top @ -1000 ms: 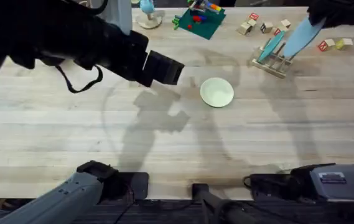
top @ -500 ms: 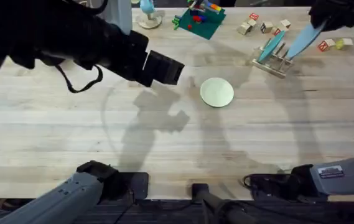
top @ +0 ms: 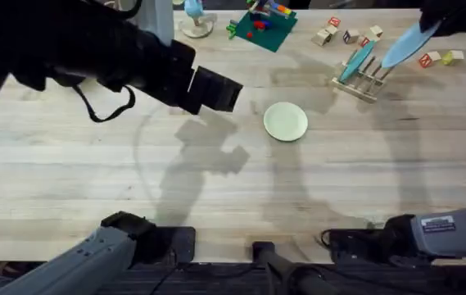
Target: Pick up the plates from the table one by one and place each into a slot on the dish rack.
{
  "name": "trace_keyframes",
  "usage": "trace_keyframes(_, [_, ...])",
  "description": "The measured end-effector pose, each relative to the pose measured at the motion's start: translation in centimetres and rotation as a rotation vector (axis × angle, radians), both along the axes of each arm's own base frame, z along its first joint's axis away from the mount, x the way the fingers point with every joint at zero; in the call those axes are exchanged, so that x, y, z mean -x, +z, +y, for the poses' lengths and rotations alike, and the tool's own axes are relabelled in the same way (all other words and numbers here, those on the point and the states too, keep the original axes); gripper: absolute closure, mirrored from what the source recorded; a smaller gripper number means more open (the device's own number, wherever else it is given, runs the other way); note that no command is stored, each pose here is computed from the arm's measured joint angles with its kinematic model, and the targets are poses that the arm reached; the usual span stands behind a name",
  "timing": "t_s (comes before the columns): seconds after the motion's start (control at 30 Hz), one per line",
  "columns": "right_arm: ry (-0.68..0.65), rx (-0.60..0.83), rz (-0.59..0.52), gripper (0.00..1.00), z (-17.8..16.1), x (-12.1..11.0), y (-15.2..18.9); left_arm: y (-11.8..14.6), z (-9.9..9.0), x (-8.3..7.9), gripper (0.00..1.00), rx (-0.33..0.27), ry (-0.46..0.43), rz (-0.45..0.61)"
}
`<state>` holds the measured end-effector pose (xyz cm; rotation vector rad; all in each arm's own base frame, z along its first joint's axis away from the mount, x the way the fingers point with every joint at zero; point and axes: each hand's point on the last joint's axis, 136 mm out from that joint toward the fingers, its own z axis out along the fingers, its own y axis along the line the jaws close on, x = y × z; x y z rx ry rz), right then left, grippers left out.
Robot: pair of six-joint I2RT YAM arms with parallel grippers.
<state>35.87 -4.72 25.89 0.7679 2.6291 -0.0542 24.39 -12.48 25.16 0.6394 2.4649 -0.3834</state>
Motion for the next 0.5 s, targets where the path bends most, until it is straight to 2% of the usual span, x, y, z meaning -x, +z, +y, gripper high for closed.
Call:
trace_keyframes(0.2, [0.021,-0.022,0.008,0.972,0.0,-0.3,-0.4,0.0,0.0,0.0,0.006,0.0,0.0,0.0])
trace_keyframes(0.5, [0.036,-0.033,0.055,0.972,-0.1,-3.1,-3.7,0.0,0.0,0.0,0.006,0.0,0.0,0.0])
